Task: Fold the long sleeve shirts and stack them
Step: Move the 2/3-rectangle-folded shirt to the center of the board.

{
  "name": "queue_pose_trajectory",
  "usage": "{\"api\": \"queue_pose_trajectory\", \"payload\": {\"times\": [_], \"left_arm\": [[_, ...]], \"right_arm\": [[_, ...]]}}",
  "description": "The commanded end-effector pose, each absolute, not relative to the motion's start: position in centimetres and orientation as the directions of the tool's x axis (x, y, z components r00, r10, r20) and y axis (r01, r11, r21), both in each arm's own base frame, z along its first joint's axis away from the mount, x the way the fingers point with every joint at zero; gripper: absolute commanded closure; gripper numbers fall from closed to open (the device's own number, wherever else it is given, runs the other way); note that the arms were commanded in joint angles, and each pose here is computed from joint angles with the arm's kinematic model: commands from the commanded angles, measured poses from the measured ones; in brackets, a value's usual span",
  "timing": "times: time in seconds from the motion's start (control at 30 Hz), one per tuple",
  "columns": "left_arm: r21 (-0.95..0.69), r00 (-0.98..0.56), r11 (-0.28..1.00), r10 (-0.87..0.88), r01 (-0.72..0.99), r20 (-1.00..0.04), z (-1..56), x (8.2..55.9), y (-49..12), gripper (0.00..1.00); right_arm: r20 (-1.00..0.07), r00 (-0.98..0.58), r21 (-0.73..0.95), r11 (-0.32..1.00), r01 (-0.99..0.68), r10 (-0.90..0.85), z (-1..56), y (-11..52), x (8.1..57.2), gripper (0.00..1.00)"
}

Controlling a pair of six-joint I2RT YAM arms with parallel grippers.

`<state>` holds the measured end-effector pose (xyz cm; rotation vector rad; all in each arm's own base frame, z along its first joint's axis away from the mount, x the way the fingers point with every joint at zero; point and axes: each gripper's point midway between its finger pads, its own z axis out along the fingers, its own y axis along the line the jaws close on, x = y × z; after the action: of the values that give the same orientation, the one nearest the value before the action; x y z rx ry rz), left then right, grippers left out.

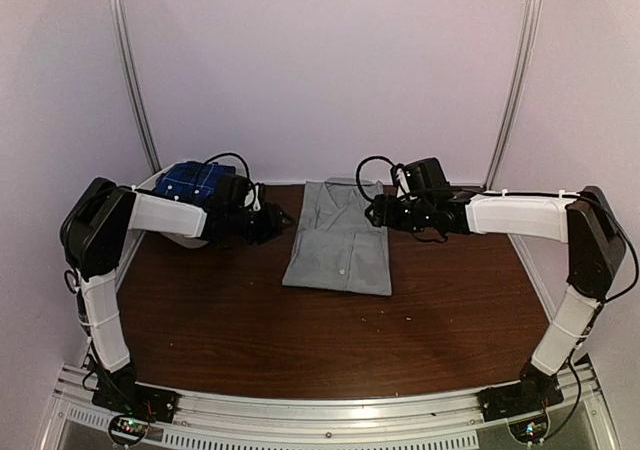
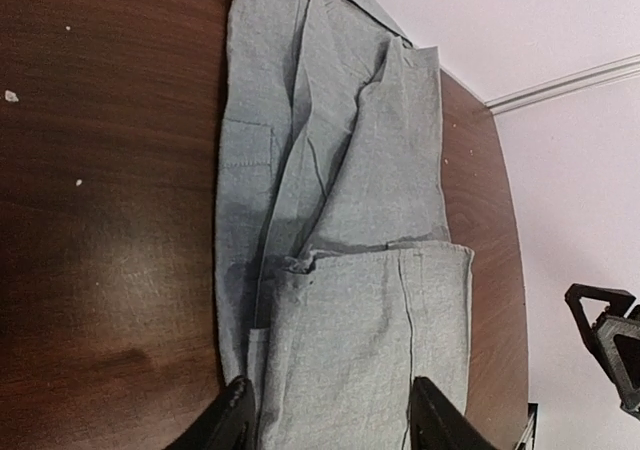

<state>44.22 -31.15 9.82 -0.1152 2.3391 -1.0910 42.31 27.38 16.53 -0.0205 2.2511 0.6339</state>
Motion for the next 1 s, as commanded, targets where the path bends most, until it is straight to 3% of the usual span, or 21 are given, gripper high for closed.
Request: {"api": "queue_pose_trajectory", "payload": {"times": [0.0, 0.23, 0.43, 0.67, 0.97], "left_arm": [[-0.669, -0.827, 0.687, -0.180, 0.283, -0.533, 12.0, 43.0, -32.1, 0.51], [-0.648, -0.830, 0.647, -0.042, 0.402, -0.557, 11.7, 40.6, -35.3, 0.56], [-0.626, -0.809, 0.643, -0.015, 0.442, -0.587, 11.5, 43.4, -38.2, 0.59], [-0.572, -0.837, 0.732, -0.005, 0.369, -0.547, 5.8, 47.0, -39.0, 0.62], [-0.448, -0.861, 0.854, -0.001, 0.264, -0.509, 1.2, 46.7, -35.6, 0.63]], "right_arm": [[-0.706, -0.704, 0.361, 0.892, -0.270, 0.073, 15.3, 29.5, 41.2, 0.32], [-0.684, -0.729, 0.313, 0.912, -0.266, 0.023, 12.6, 31.1, 43.3, 0.40], [-0.668, -0.744, 0.264, 0.937, -0.227, 0.008, 10.0, 30.2, 45.8, 0.41], [-0.649, -0.759, 0.218, 0.942, -0.256, -0.056, 6.6, 30.3, 47.1, 0.39], [-0.603, -0.781, 0.133, 0.944, -0.302, -0.165, 2.2, 30.0, 46.5, 0.30]]}}
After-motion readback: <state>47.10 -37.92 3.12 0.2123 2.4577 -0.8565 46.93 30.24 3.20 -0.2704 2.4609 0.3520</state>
